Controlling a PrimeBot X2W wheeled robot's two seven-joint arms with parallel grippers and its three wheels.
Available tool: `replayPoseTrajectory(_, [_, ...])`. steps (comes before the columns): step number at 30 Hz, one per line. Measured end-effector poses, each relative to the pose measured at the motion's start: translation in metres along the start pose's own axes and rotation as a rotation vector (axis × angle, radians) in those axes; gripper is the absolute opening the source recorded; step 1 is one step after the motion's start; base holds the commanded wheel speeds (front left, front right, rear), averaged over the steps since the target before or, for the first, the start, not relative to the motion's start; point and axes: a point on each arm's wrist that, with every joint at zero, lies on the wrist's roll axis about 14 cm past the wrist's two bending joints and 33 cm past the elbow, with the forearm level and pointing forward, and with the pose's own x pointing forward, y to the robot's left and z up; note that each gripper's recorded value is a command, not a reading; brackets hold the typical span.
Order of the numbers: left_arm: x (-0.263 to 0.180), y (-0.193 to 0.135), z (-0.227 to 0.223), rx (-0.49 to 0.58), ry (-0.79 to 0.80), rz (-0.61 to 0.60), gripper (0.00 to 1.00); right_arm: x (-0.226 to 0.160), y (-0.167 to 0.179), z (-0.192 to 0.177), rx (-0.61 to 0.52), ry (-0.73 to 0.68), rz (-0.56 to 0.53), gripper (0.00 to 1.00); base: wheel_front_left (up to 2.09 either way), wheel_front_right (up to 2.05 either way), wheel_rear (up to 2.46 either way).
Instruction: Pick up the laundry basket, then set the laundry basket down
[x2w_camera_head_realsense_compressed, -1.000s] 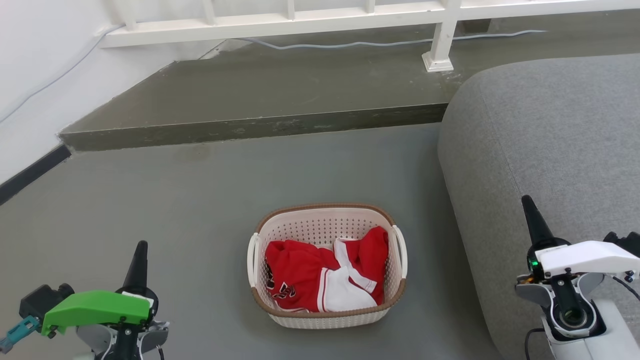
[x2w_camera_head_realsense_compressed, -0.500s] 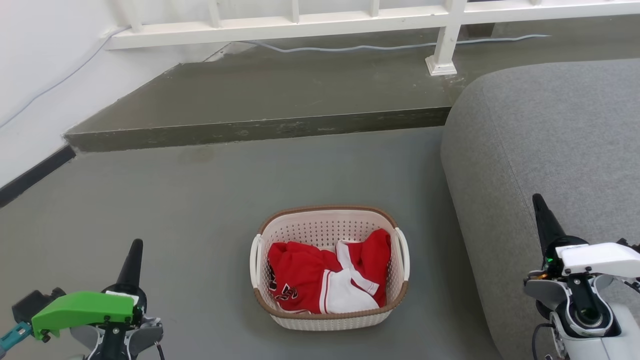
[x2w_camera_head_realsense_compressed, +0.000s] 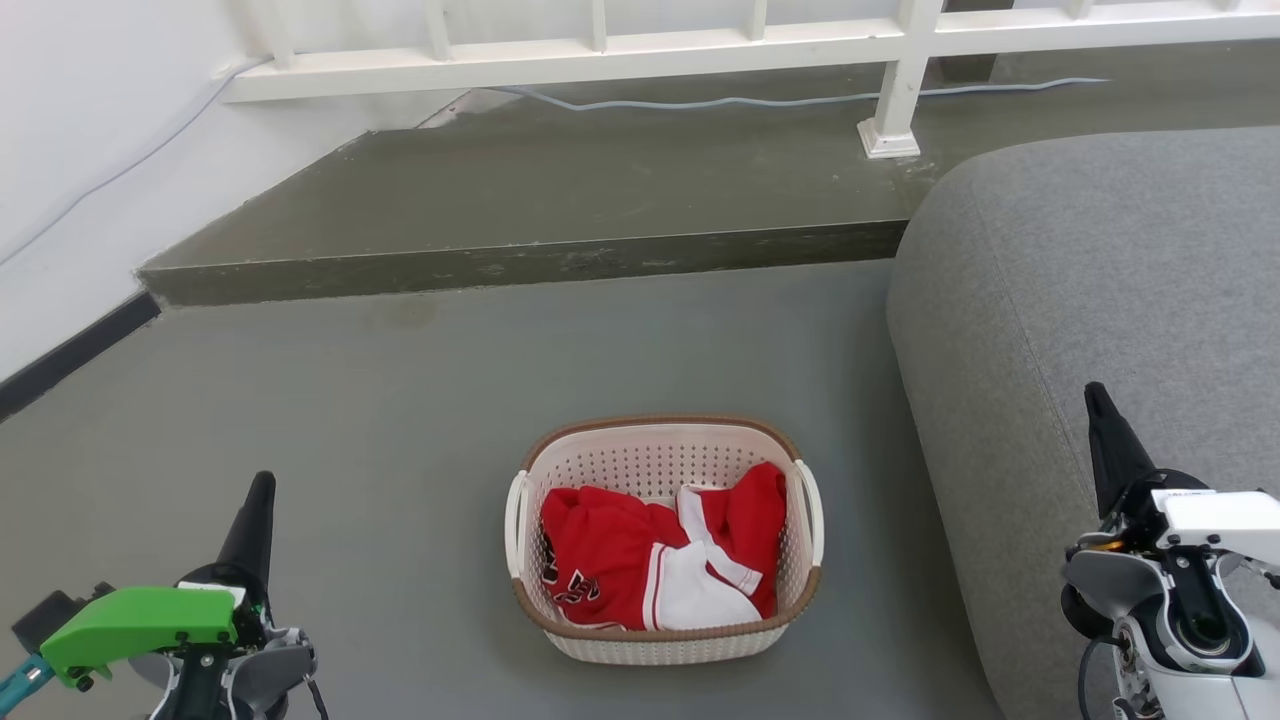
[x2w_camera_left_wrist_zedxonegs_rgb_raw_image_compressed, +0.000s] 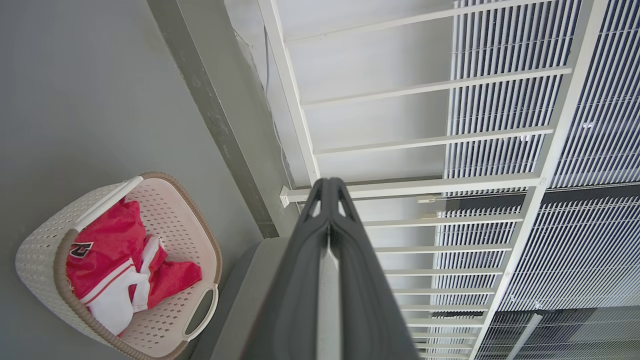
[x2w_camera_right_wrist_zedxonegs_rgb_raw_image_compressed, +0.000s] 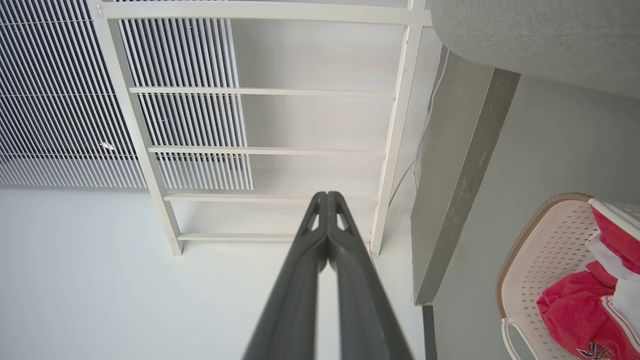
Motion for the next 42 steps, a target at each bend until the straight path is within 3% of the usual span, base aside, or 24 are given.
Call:
replayPoseTrajectory(8, [-0.0013, -0.0031, 0.0057, -0.075, -0.012, -0.016, 0.00, 0.0000, 0.0031, 0.0035, 0.077, -0.009, 0.014, 0.00, 0.00, 0.00, 0.00])
replayPoseTrajectory(42, [-0.0012, -0.0038, 0.0057, -0.075, -0.012, -0.018, 0.00, -0.0001, 0.0033, 0.0033, 0.078, -0.007, 0.015, 0.00, 0.00, 0.00, 0.00])
